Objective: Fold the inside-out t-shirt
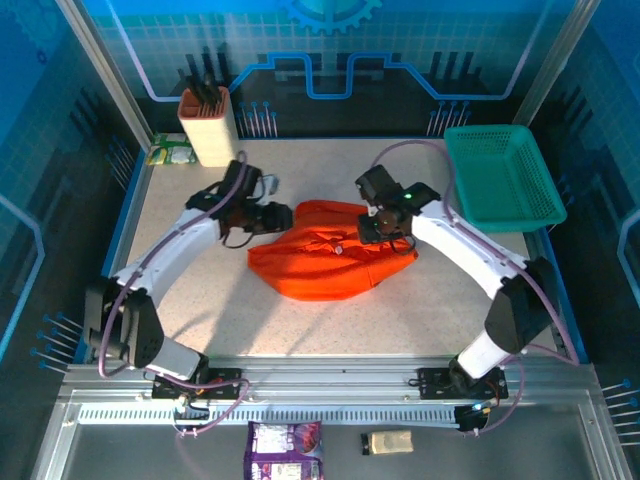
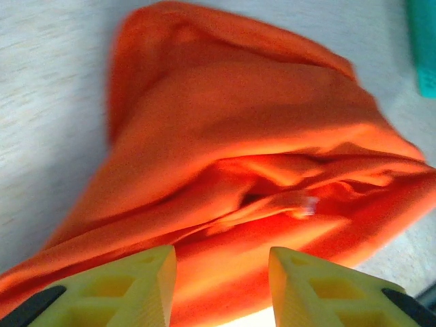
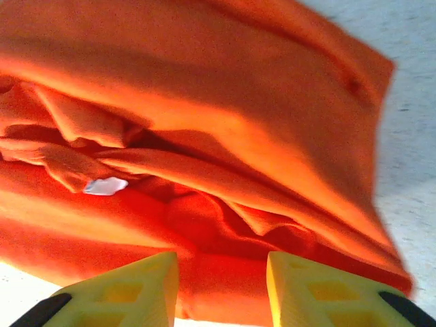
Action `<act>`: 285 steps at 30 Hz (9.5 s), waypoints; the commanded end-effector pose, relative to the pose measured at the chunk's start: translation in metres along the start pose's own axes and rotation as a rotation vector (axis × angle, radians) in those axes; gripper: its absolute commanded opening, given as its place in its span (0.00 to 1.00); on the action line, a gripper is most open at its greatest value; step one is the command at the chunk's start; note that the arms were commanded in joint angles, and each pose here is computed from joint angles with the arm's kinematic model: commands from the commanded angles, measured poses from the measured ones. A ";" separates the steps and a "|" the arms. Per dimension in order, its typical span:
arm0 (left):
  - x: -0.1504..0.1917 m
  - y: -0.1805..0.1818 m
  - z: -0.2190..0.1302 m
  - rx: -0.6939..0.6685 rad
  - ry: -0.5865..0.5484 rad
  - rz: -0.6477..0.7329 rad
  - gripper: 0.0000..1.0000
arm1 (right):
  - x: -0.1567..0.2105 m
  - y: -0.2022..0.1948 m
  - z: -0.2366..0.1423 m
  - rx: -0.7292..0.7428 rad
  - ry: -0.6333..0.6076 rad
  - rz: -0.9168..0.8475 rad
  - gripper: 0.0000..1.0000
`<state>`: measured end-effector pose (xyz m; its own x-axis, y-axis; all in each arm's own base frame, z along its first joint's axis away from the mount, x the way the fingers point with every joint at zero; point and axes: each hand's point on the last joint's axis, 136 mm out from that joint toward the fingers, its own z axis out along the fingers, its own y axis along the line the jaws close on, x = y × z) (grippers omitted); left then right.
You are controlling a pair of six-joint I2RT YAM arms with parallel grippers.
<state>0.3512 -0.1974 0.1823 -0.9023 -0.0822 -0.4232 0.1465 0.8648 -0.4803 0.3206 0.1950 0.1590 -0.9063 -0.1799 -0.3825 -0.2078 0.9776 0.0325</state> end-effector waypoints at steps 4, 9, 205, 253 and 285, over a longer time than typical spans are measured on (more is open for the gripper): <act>0.032 -0.051 0.063 -0.087 0.181 0.250 0.48 | 0.026 -0.031 0.010 0.064 0.072 0.138 0.44; 0.047 -0.043 0.102 -0.264 0.266 0.402 0.51 | 0.060 -0.053 0.008 0.117 0.095 0.212 0.59; 0.121 0.061 0.059 -0.212 0.174 -0.214 0.08 | -0.102 0.051 0.104 -0.370 -0.074 0.257 0.41; 0.073 0.047 0.099 -0.751 0.293 0.377 0.19 | 0.064 -0.108 -0.030 -0.150 -0.184 0.456 0.42; -0.018 -0.031 -0.068 -0.050 -0.130 0.013 0.00 | 0.052 -0.136 0.058 0.008 -0.106 0.559 0.37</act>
<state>0.3426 -0.1853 0.2389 -0.8474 -0.0938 -0.5226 0.1157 0.9281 -0.3540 0.2999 0.0815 0.0736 -0.8846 0.3484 -0.3100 0.2434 0.9119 0.3303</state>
